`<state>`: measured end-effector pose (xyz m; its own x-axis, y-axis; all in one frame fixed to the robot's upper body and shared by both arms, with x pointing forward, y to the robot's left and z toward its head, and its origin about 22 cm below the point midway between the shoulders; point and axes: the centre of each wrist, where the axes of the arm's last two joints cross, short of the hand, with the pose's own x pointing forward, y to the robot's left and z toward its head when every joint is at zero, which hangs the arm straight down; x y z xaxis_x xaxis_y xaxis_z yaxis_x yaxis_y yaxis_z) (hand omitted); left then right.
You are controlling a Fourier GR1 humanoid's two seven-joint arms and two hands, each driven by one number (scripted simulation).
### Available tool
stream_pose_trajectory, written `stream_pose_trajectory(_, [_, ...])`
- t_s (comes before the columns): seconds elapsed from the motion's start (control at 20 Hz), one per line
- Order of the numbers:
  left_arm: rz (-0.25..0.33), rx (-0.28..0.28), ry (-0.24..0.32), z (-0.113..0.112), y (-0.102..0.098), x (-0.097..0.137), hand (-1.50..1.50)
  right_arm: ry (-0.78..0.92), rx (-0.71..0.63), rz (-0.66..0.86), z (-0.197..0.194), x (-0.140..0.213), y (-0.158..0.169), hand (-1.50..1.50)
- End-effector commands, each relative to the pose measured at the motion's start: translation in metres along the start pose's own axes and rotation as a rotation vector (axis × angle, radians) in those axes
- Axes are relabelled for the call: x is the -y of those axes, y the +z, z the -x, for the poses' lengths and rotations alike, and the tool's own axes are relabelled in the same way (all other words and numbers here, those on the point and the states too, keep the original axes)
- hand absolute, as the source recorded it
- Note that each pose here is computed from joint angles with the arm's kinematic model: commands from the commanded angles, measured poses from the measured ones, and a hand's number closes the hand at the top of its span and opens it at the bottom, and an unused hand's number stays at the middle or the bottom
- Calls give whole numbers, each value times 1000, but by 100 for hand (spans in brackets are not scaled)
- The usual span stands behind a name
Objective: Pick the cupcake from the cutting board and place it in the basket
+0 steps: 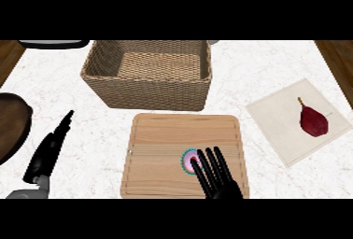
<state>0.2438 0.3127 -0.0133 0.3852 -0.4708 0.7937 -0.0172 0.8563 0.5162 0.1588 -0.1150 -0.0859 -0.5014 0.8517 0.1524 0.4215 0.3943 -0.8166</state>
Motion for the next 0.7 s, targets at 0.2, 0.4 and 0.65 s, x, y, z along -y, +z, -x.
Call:
stream_pose_trajectory(0.2, [1,20,9,1,-4,9,0,-2,-71,-12,18,-26,-32,-150])
stream_pose_trajectory(0.4, [10,9,0,-9,-13,0,0,-49,-27,-86,-13,-26,-38,150])
stream_pose_trajectory(0.65, [-3,2,-5,-5,-4,-4,0,-105,47,-143,-6,-37,-26,150])
